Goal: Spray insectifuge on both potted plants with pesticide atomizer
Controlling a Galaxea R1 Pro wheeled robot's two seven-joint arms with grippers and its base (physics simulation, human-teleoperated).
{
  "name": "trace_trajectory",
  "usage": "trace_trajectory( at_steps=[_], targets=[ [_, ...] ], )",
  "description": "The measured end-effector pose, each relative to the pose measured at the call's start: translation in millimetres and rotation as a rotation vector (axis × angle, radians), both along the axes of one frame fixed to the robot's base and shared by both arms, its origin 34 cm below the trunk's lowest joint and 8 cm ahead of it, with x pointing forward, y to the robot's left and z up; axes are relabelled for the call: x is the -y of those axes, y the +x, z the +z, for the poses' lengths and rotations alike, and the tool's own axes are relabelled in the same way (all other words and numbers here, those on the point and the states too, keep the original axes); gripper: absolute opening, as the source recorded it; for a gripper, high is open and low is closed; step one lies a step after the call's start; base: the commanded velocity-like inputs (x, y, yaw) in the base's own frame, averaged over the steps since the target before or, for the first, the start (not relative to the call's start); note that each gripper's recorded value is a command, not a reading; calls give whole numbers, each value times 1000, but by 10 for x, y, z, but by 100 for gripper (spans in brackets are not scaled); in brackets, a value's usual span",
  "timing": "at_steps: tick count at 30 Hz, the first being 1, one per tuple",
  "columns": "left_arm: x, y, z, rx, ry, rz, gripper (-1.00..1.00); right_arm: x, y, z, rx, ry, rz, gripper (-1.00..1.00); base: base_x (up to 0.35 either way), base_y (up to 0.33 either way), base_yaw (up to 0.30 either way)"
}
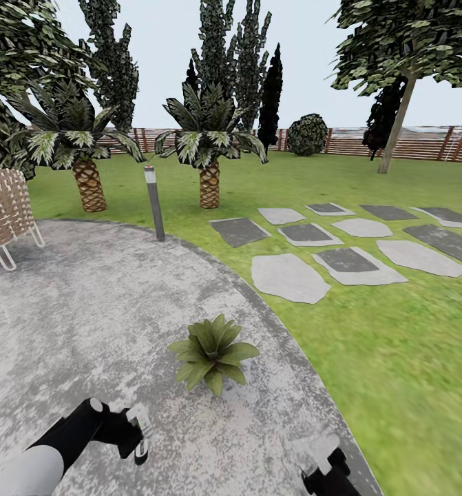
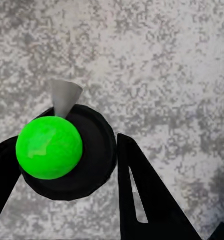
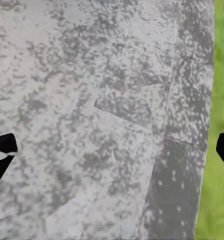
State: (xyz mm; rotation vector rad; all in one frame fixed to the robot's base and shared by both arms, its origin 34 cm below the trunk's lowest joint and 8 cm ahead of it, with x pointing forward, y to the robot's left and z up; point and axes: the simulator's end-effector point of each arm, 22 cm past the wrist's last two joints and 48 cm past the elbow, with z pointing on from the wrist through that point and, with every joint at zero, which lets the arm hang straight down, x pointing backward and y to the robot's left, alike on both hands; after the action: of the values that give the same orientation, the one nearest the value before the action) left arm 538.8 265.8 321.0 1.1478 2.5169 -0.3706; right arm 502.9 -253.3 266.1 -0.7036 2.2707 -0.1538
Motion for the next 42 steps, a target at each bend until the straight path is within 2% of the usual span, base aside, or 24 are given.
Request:
trace_trajectory(
  at_steps=[1, 4, 7, 8, 10, 11, 13, 17, 20, 23, 25, 30, 35, 38, 42],
  targets=[
    [-23, -26, -12, -26, 9, 20, -100, 181, -110, -78, -20, 5, -98, 100, 0, 0, 0],
    [-110, -71, -29, -69, 30, 61, -100, 590, -225, -115, -17, 2, -311, 100, 0, 0, 0],
    [-181, -88, -29, -88, 35, 92, -100, 1017, -337, -97, 2, -21, -501, 100, 0, 0, 0],
    [-191, -87, -23, -91, 28, 104, -100, 1078, -363, -96, 3, -24, -528, 100, 0, 0, 0],
    [-238, -91, -7, -98, 6, 139, -100, 1137, -396, -100, 3, -26, -555, 100, 0, 0, 0],
    [-328, -101, 7, -102, -14, 181, -100, 1156, -408, -102, 3, -25, -564, 100, 0, 0, 0],
    [-391, -99, 21, -103, -32, 217, -100, 1159, -424, -110, 0, -25, -568, 100, 0, 0, 0],
    [-417, -113, 15, -109, -41, 240, -100, 1108, -520, -177, -25, -20, -570, 100, 0, 0, 0],
    [-433, -155, -4, -138, -33, 267, -100, 1054, -547, -201, -34, -15, -568, 100, 0, 0, 0],
    [-490, -231, -15, -212, -9, 334, -100, 943, -678, -295, -71, -2, -565, 100, 0, 0, 0],
    [-473, -278, -5, -258, -5, 358, -100, 901, -739, -334, -88, 4, -565, 100, 0, 0, 0],
    [-286, -422, 147, -418, -48, 392, -100, 967, -775, -342, -92, 0, -578, 100, 0, 0, 0],
    [-354, -324, 303, -429, 59, 306, -100, 1105, -843, -344, -90, 24, -688, 100, 0, 0, 0],
    [-447, -342, 312, -440, 116, 305, -100, 1121, -860, -346, -90, 30, -708, 100, 93, 0, 0],
    [-468, -285, 352, -426, 139, 305, -100, 1112, -858, -345, -89, 35, -709, 100, 285, 0, 0]
  ],
)
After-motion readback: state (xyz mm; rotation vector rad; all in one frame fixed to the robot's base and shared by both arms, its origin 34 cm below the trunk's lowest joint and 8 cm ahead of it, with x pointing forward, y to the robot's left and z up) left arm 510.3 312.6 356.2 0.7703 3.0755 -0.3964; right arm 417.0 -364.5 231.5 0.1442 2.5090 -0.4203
